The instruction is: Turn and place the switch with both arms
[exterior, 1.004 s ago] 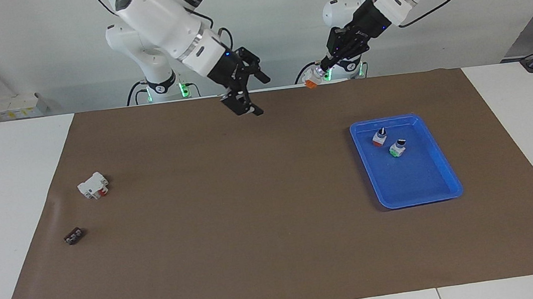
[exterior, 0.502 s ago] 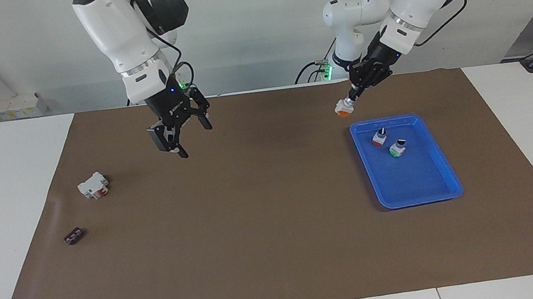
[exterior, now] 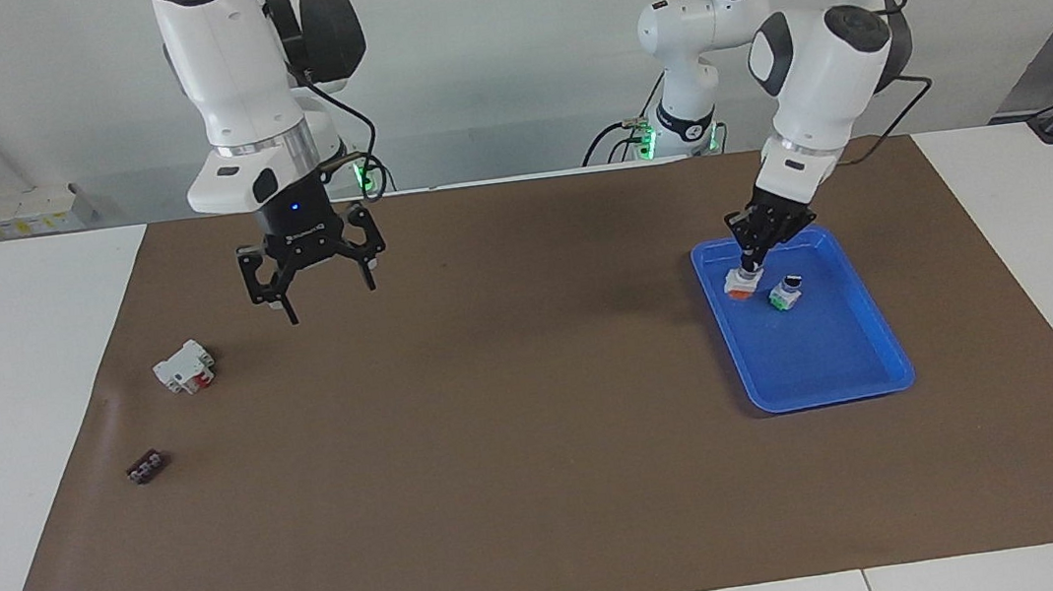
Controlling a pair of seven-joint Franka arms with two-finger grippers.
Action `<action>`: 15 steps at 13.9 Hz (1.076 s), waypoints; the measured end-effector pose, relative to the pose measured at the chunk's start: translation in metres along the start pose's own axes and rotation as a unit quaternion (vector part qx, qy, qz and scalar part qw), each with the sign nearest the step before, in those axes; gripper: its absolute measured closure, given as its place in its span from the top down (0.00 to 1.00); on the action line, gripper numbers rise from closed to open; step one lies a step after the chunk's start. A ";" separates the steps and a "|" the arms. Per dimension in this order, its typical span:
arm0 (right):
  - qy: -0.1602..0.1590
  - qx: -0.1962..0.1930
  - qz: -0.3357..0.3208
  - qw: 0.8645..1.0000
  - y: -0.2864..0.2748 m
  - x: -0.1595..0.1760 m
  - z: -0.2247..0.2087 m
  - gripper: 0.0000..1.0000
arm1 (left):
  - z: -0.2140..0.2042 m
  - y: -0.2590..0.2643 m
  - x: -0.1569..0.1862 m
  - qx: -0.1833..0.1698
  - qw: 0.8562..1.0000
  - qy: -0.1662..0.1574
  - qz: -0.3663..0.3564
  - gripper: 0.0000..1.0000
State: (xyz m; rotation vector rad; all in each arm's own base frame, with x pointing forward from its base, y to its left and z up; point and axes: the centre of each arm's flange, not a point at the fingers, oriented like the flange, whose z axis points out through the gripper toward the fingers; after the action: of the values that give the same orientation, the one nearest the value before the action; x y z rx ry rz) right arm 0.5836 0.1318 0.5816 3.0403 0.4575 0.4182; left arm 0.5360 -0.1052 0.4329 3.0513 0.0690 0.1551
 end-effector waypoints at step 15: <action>-0.169 -0.012 0.187 0.968 0.123 -0.070 -0.054 1.00 | 0.016 -0.027 0.004 0.013 0.999 -0.025 0.030 0.89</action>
State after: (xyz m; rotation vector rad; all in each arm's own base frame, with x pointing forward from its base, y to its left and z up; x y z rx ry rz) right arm 0.5390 -0.0065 0.6248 3.0773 -0.1398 -0.0927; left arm 0.5402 -0.0790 0.4147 3.0822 -0.0239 0.0820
